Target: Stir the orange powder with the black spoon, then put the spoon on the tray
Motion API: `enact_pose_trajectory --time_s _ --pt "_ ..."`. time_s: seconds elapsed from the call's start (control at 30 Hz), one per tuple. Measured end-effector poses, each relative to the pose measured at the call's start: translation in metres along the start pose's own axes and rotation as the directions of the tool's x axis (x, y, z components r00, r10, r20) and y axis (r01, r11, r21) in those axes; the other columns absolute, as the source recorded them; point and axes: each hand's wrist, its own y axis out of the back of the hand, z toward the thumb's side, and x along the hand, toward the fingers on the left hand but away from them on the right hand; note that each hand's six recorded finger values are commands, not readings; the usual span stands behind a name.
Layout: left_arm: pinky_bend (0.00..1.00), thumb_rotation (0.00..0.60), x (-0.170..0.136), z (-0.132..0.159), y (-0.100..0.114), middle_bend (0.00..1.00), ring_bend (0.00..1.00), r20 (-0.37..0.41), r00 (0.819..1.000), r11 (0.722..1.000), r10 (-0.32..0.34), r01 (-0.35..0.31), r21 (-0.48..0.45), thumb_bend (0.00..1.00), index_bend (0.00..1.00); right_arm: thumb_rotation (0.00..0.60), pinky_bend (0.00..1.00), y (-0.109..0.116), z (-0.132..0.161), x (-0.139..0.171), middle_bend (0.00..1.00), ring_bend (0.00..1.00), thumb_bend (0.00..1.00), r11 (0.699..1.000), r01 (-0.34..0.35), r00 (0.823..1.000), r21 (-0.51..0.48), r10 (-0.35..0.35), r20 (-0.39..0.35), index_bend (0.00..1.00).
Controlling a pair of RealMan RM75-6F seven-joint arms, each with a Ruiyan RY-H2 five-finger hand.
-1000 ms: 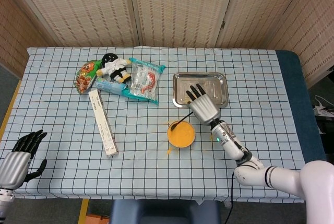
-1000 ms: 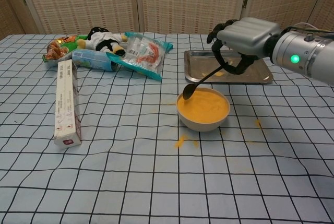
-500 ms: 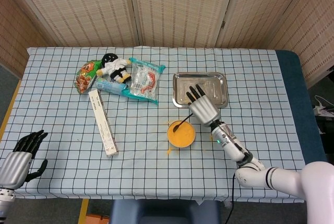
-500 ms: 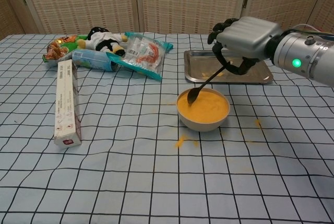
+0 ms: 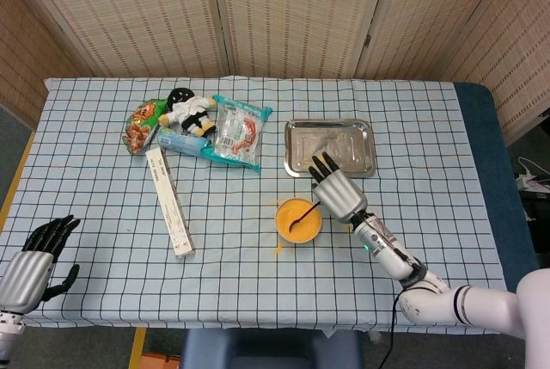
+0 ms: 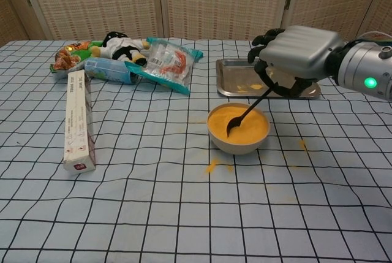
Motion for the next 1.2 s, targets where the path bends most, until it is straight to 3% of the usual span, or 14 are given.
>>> enact_pose_trajectory --time_s 0.1,0.33,0.67,1.2 --pt "0.08 0.6 0.0 0.0 0.0 0.0 0.0 0.003 1.0 1.0 0.001 -0.001 0.0 0.44 0.0 0.6 0.08 0.004 -0.001 0.005 0.17 0.0 0.45 1.0 -0.007 1.0 -0.03 0.007 0.003 0.98" --pt "0.08 0.6 0.0 0.0 0.0 0.0 0.0 0.002 1.0 1.0 -0.001 0.001 0.001 0.45 0.0 0.6 0.08 0.016 -0.011 -0.001 0.17 0.0 0.45 0.997 0.052 0.997 -0.05 -0.049 0.062 0.98" --pt "0.08 0.6 0.002 -0.002 -0.001 0.0 0.0 -0.007 1.0 1.0 -0.004 0.004 -0.001 0.44 0.0 0.6 0.09 0.009 -0.004 -0.028 0.17 0.0 0.45 0.996 0.085 0.992 -0.015 -0.084 0.092 0.98" --pt "0.08 0.6 0.004 -0.004 -0.003 0.0 0.0 -0.008 1.0 1.0 -0.015 0.015 -0.002 0.44 0.0 0.6 0.09 -0.002 0.006 -0.035 0.17 0.0 0.45 0.995 0.084 0.995 0.051 -0.086 0.057 0.99"
